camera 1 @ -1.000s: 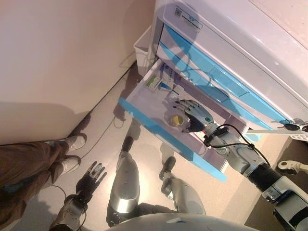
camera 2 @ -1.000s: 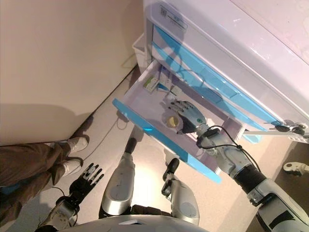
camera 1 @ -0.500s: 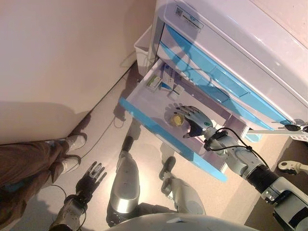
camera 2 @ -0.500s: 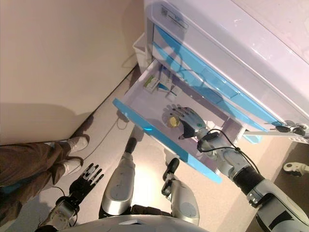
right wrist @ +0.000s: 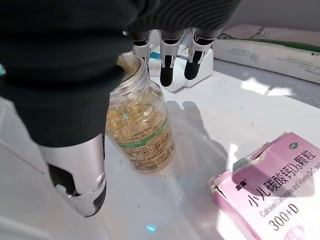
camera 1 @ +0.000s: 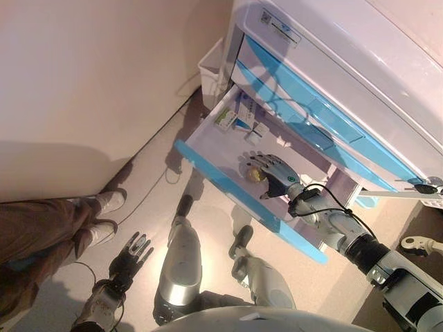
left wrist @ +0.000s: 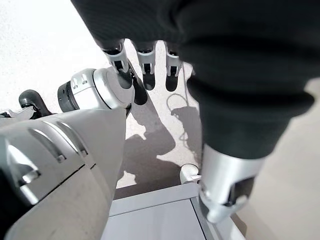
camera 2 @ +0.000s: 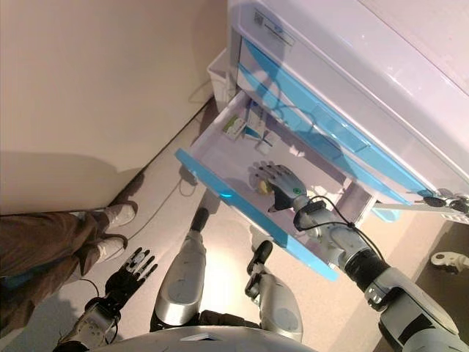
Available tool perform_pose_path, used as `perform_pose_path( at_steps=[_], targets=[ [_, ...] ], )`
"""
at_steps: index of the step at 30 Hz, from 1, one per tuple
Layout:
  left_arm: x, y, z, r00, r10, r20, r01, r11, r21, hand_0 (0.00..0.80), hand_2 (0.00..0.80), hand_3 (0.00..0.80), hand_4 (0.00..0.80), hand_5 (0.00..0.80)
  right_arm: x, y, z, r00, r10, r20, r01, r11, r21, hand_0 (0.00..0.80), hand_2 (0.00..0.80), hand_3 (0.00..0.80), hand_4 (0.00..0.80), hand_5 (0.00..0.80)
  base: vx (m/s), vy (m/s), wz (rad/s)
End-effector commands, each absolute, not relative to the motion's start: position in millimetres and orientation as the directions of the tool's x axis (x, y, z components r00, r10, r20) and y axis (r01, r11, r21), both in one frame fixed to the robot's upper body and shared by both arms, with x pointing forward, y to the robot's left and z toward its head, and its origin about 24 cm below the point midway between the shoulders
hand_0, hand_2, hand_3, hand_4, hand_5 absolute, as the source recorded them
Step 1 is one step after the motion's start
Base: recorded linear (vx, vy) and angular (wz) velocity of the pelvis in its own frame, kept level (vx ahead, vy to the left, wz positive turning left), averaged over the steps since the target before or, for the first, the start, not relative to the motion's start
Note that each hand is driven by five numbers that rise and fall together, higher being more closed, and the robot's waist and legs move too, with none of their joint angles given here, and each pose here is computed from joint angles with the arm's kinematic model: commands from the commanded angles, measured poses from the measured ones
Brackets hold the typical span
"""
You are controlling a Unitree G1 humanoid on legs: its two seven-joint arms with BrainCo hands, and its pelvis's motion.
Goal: Open the drawer and pick up the medicine
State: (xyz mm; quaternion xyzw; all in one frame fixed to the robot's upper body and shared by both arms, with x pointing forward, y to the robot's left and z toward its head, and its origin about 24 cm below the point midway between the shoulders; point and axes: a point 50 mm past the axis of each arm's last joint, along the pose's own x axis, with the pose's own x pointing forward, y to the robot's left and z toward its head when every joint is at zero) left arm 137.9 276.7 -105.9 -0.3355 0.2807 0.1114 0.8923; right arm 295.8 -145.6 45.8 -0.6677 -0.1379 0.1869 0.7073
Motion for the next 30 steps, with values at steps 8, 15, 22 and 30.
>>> perform_pose_path(
  at_steps=[8, 15, 22, 30],
  targets=[
    [127.1, 271.0, -112.7, 0.794, 0.000, -0.609, -0.409, 0.740, -0.533, 0.000, 0.000, 0.000, 0.000, 0.000, 301.3, -130.5, 56.9, 0.867, 0.498, 0.003, -0.012, 0.027, -1.000, 0.000, 0.000, 0.000, 0.000, 0.000, 0.004, -0.002, 0.01],
    [125.9, 272.5, -112.8, 0.791, 0.003, -0.611, -0.411, 0.742, -0.529, 0.000, 0.000, 0.000, 0.000, 0.000, 304.1, -130.9, 55.3, 0.875, 0.485, 0.001, -0.012, 0.025, -1.000, 0.069, 0.069, 0.069, 0.069, 0.069, 0.009, -0.002, 0.04],
    [127.2, 272.8, -111.8, 0.791, 0.002, -0.612, -0.409, 0.746, -0.526, 0.000, 0.000, 0.000, 0.000, 0.000, 305.8, -133.1, 55.0, 0.882, 0.472, -0.002, -0.015, 0.024, -1.000, 0.800, 0.800, 0.800, 0.800, 0.800, 0.000, 0.000, 0.00],
    [126.5, 274.2, -111.9, 0.789, 0.004, -0.615, -0.412, 0.746, -0.524, 0.000, 0.000, 0.000, 0.000, 0.000, 304.6, -134.0, 51.9, 0.882, 0.471, 0.001, -0.014, 0.027, -1.000, 0.800, 0.800, 0.800, 0.800, 0.800, 0.000, 0.000, 0.00]
  ],
)
